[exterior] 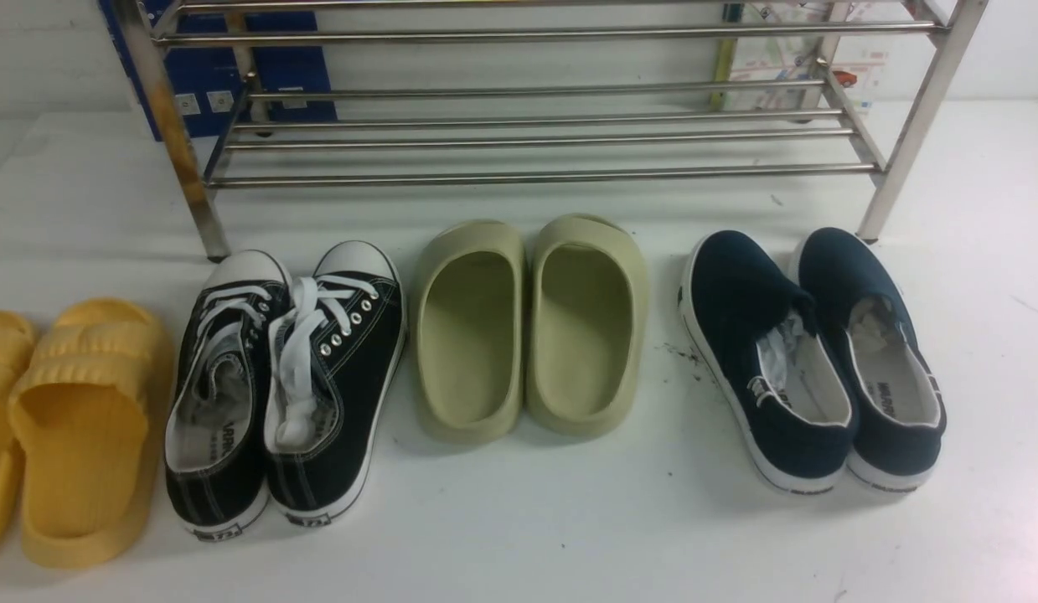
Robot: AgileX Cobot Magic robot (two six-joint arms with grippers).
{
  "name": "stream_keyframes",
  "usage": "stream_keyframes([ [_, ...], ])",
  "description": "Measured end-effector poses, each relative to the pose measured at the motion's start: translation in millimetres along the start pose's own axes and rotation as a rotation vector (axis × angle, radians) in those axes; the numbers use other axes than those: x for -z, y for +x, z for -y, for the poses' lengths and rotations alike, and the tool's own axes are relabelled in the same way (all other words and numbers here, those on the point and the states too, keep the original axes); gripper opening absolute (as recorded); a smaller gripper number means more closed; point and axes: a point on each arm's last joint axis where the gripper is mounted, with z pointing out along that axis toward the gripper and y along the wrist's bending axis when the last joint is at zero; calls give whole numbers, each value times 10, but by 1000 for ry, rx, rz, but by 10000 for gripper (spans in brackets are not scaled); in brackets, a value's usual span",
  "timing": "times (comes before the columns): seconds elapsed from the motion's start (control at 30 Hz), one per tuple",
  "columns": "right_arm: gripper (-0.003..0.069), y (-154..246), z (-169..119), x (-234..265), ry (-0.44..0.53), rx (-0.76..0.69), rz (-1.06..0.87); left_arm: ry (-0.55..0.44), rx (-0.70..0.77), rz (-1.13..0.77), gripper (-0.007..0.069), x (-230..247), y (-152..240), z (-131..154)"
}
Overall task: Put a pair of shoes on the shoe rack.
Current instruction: Use the left arm to grab the shoe closest to it
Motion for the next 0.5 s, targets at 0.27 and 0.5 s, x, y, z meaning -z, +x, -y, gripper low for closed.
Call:
stream_keyframes([
  [0.27, 237, 0, 0, 0, 0, 1, 0, -343, -50, -492, 237, -815, 459, -374],
  [0.5, 237, 0, 0, 0, 0, 1, 0, -585, -44, -755, 242, -1426, 954, -798],
])
